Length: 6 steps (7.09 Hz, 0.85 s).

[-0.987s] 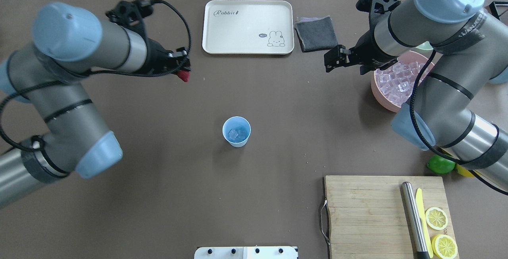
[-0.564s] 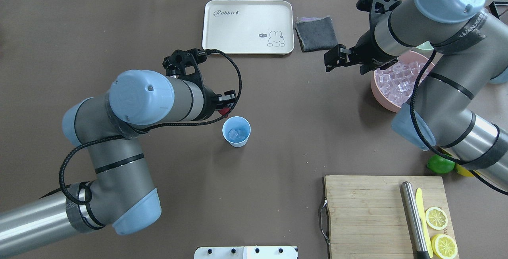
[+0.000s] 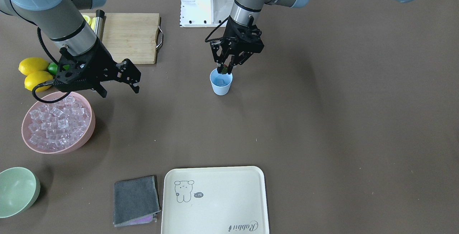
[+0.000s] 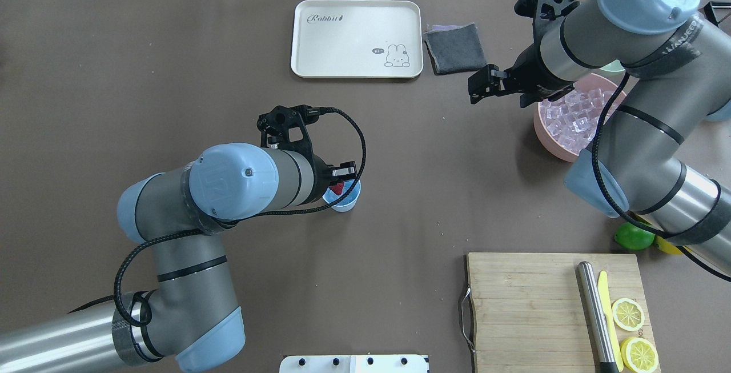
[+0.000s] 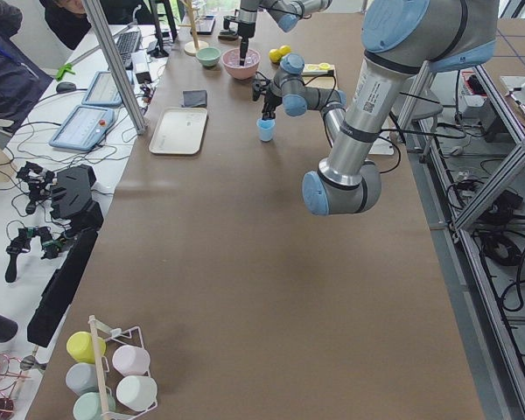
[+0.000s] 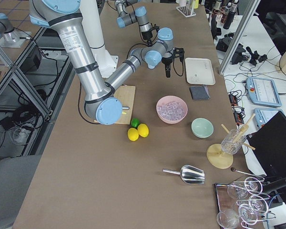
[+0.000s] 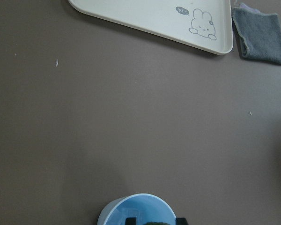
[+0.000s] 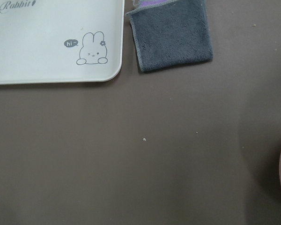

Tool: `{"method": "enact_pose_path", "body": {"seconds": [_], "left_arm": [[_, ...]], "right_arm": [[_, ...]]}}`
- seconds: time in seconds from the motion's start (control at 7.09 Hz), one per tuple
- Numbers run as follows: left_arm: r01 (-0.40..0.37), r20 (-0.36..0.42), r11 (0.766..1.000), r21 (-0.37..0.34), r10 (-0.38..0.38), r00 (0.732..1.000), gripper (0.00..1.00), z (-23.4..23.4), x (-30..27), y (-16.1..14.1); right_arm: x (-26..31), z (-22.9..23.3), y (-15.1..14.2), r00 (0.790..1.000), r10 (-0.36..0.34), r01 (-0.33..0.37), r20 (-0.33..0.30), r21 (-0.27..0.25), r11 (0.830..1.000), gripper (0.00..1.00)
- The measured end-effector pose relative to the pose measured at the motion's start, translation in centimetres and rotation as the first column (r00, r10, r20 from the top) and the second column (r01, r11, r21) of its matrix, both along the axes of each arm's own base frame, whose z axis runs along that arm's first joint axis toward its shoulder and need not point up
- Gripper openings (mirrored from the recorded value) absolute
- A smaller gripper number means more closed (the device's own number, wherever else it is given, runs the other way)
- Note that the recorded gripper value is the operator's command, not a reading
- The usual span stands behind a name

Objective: Put ice and strawberries in cup
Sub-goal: 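Open the left gripper to drop the strawberry into the cup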

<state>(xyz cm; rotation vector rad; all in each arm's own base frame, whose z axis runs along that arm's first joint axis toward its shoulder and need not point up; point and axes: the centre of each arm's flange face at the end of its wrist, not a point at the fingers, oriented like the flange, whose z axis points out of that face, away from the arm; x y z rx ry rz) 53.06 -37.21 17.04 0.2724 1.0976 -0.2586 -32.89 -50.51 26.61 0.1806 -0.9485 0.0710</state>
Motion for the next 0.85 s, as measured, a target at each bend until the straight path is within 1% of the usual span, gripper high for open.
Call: {"method": "enact_pose_path", "body": {"seconds": [0.14,0.28,0.71,0.85], "left_arm": [[-0.004,0.001,1.0,0.0,0.004,1.0,0.83,0.0,0.2,0.3],[-0.001,0.001,1.0,0.002,0.001,1.0,0.95,0.0,0.3,0.3],[0.041,0.009,0.999,0.021,-0.041,0.999,0.97,0.0,-0.1,-0.2],[0.069,0.028,0.997,0.024,-0.069,0.997,0.97,0.7,-0.8,-1.5]], "right_arm": [[0.0,0.0,0.0,1.0,-0.001,0.001,0.0,-0.001,1.0,1.0],[0.1,0.0,0.0,1.0,-0.001,0.001,0.001,-0.002,1.0,1.0],[0.1,0.0,0.1,1.0,-0.002,0.002,0.0,-0.004,1.0,1.0],[0.3,0.1,0.0,1.0,-0.002,0.002,0.0,-0.005,1.0,1.0]]}}
